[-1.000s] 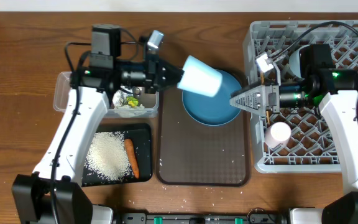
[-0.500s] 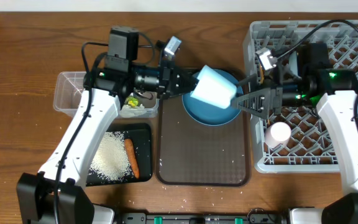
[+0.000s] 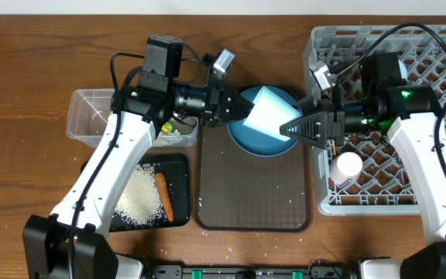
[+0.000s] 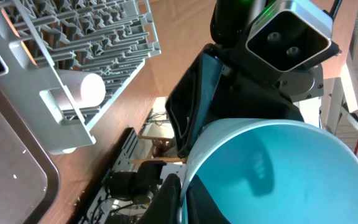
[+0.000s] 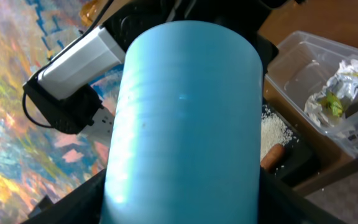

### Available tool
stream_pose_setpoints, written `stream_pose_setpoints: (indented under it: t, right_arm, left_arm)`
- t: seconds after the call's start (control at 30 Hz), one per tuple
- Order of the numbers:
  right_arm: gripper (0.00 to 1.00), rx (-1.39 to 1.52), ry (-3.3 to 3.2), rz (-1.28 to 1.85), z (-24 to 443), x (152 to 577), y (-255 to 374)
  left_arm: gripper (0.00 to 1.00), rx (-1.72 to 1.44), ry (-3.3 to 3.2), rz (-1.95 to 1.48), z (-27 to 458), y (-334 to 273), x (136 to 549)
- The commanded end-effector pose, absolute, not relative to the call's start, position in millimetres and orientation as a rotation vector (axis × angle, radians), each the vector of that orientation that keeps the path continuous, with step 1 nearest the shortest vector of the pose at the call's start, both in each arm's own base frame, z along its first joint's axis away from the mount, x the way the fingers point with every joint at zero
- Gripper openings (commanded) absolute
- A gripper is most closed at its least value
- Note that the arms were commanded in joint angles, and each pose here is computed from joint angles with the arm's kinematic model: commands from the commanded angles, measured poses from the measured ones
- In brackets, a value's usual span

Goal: Sort waste into correct bins and load items into the dishwasher rack
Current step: 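Grasp the light-blue cup with the right gripper and release the left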

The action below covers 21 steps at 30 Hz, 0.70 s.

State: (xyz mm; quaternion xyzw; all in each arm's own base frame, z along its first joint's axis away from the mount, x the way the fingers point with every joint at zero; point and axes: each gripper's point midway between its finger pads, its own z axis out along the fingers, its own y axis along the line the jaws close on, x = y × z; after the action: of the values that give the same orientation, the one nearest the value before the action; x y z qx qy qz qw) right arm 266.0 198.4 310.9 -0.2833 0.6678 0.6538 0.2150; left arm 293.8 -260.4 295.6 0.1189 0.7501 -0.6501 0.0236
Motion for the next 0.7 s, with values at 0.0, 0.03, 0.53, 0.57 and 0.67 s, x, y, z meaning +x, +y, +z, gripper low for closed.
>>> stream_pose_setpoints:
  t: [0.0,0.03,0.53,0.57,0.67]
  right_arm:
    - [0.61,-0.829,1.769,1.823,328,260,200]
    - [0.6,-0.832,1.766,1.82,329,260,200]
    - [0.52,-0.804,1.759,1.788,334,280,192]
    - [0.52,-0.804,1.762,1.786,333,280,192]
    - [0.5,-0.786,1.818,1.736,325,285,190]
  left_arm:
    - [0.11,0.406,2.297,-1.987,297,-261,295]
    - [0.14,0.413,2.294,-1.985,297,-261,295]
    - [0.28,0.383,2.412,-1.844,268,-259,289]
    - [0.3,0.372,2.418,-1.82,266,-258,291]
    - [0.4,0.303,2.455,-1.674,253,-249,308]
